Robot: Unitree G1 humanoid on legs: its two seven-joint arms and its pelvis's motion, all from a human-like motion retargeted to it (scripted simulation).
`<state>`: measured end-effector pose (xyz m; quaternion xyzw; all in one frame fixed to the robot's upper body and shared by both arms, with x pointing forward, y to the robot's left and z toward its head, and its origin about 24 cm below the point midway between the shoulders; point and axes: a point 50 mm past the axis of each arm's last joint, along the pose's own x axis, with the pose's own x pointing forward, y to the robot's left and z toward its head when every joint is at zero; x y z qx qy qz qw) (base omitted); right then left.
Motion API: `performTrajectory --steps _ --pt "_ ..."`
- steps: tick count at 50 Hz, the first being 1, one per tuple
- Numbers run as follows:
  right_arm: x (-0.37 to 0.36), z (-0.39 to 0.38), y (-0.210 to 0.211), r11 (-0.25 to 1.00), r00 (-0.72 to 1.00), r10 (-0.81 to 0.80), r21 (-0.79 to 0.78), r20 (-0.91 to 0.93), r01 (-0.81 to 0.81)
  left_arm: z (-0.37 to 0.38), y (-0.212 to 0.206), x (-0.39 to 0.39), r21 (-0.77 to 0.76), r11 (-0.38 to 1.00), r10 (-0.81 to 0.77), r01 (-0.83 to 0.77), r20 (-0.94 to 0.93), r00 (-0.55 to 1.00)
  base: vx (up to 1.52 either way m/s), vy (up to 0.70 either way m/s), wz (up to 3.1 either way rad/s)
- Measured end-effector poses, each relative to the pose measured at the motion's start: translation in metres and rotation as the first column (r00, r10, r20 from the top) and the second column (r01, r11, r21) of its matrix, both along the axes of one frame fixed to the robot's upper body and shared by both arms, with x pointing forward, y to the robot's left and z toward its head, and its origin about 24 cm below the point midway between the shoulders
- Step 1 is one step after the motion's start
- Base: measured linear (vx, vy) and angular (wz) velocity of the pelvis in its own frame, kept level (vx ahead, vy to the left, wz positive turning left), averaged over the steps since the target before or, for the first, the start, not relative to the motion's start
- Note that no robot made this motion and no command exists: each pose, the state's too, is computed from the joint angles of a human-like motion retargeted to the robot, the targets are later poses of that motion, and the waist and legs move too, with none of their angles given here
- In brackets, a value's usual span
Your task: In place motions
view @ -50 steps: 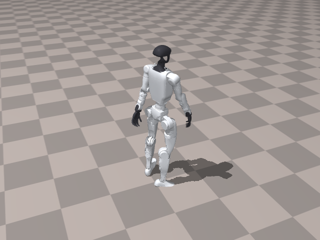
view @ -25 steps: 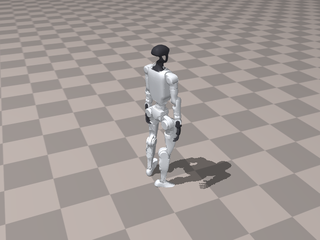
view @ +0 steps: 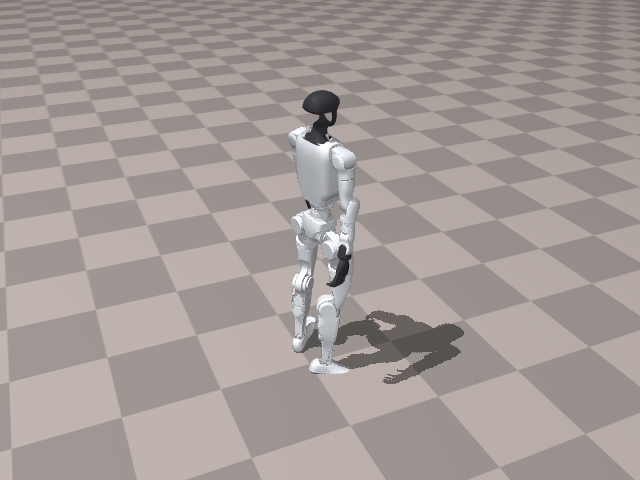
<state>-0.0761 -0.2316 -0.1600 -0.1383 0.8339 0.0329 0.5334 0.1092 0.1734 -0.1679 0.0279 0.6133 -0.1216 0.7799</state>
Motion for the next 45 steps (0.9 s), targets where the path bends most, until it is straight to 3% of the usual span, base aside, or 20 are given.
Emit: performTrajectory --steps 4,7,11,15,20,23,26,29,33,36,39,45 --pt "0.119 -0.016 0.03 0.952 0.909 0.222 0.124 0.352 -0.28 -0.007 0.004 -0.133 0.064 0.997 0.078 -0.053 -0.49 0.868 0.0 -0.02 -0.3" --pt "0.206 -0.004 0.068 0.866 0.719 0.319 0.118 0.617 -0.485 0.009 -0.01 -0.221 0.102 0.981 0.191 -0.167 -0.686 0.702 0.0 -0.05 -0.44" --pt "0.286 0.035 0.108 0.771 0.412 0.326 0.013 0.851 -0.636 0.036 -0.041 -0.297 0.145 0.924 0.33 -0.355 -0.771 0.545 0.02 0.01 -0.45" --pt "0.326 0.07 0.12 0.73 0.188 0.304 -0.102 0.934 -0.676 0.062 -0.06 -0.338 0.249 0.852 0.433 -0.46 -0.829 0.354 -0.01 0.0 0.04" --pt "0.322 0.07 0.093 0.7 0.142 0.434 -0.234 0.89 -0.675 0.056 -0.055 -0.33 0.355 0.757 0.573 -0.548 -0.765 0.295 -0.01 -0.01 0.53" --pt "0.291 0.046 0.069 0.712 0.26 0.497 -0.217 0.828 -0.668 0.035 -0.048 -0.296 0.313 0.734 0.609 -0.603 -0.695 0.381 -0.02 0.02 0.47" --pt "0.236 0.013 0.044 0.771 0.496 0.512 -0.119 0.701 -0.626 0.013 -0.038 -0.249 0.232 0.768 0.592 -0.597 -0.613 0.523 -0.03 0.02 0.37" --pt "0.158 -0.01 0.019 0.859 0.767 0.458 0.0 0.45 -0.513 -0.004 -0.028 -0.195 0.132 0.844 0.505 -0.52 -0.52 0.689 -0.01 0.02 0.41" --pt "0.057 -0.007 0.0 0.978 0.975 0.203 0.033 0.093 -0.207 -0.014 -0.017 -0.116 -0.032 0.948 0.288 -0.316 -0.332 0.898 0.0 0.0 0.3" --pt "0.012 -0.002 0.0 0.998 0.997 -0.04 -0.056 0.059 0.043 -0.01 -0.008 -0.064 -0.108 0.986 0.112 -0.127 -0.136 0.984 0.01 -0.02 0.16" --pt "-0.008 0.0 0.001 0.97 0.974 -0.203 -0.115 0.103 0.214 -0.001 0.005 -0.028 -0.09 0.996 -0.015 0.018 0.028 1.0 0.0 -0.01 -0.09" --pt "-0.01 0.002 -0.009 0.949 0.955 -0.248 -0.155 0.161 0.273 0.002 0.032 -0.025 0.077 0.994 -0.076 0.072 0.045 0.996 0.01 -0.02 -0.6"
